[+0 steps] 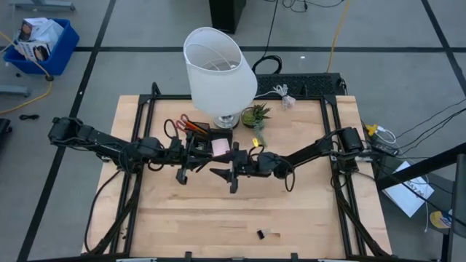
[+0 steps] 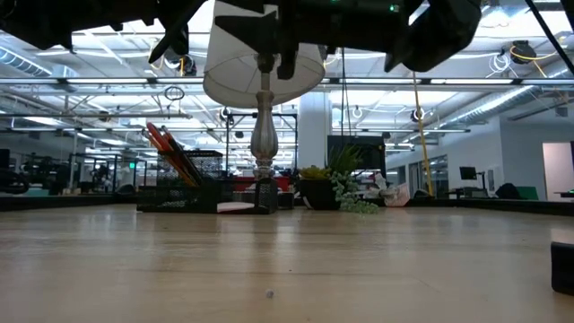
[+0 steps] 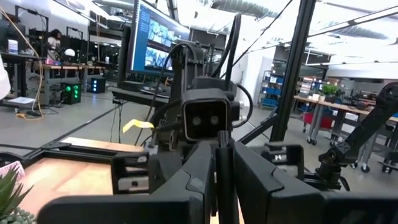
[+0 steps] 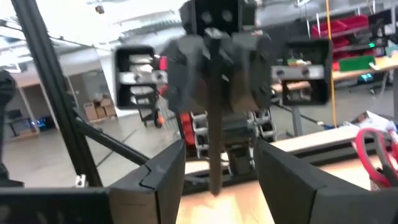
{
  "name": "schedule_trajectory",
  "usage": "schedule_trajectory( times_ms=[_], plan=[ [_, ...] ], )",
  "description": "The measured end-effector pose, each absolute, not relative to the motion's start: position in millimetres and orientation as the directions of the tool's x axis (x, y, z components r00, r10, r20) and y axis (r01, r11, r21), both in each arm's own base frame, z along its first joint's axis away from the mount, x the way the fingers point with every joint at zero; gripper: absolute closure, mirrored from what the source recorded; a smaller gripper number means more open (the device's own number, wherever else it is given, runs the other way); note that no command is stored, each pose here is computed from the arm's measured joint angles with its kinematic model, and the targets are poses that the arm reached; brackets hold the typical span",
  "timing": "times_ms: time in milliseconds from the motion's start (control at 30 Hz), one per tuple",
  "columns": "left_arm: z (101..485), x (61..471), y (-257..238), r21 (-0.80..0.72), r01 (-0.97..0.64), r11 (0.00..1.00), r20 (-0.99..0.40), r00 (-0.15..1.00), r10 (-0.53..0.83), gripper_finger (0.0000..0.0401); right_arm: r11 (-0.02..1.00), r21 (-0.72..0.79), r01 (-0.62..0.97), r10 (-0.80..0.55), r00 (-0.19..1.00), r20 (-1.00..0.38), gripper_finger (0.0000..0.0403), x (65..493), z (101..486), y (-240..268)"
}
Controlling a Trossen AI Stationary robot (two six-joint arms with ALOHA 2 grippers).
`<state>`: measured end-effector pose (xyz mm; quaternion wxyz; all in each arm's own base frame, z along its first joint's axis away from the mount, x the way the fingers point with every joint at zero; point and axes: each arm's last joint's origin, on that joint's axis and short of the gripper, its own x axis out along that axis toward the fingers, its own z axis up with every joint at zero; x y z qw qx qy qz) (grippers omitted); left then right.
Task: Pick and place office supplies into organizer
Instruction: Put the black pen into the black desk organizer
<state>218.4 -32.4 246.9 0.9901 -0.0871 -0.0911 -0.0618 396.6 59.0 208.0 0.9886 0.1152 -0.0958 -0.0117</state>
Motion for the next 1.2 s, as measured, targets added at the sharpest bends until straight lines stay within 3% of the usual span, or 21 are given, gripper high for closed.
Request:
schedule_trajectory(
  times_ms=[800,967,1200],
  plan=[
    [248,218,-32,-0.15,0.129,0.98,0.2,0.975,-0.097,0.035,0.971,0.24,-0.014,-0.031,0.982,0.184,0.0267,425,214,51],
    [247,218,-32,-0.151,0.127,0.98,0.194,0.976,-0.097,0.035,0.971,0.238,-0.023,-0.023,0.981,0.192,0.03,425,215,49],
    [247,218,-32,-0.155,0.127,0.98,0.194,0.976,-0.096,0.035,0.98,0.195,-0.034,-0.004,0.982,0.191,0.0377,425,215,49]
  ],
)
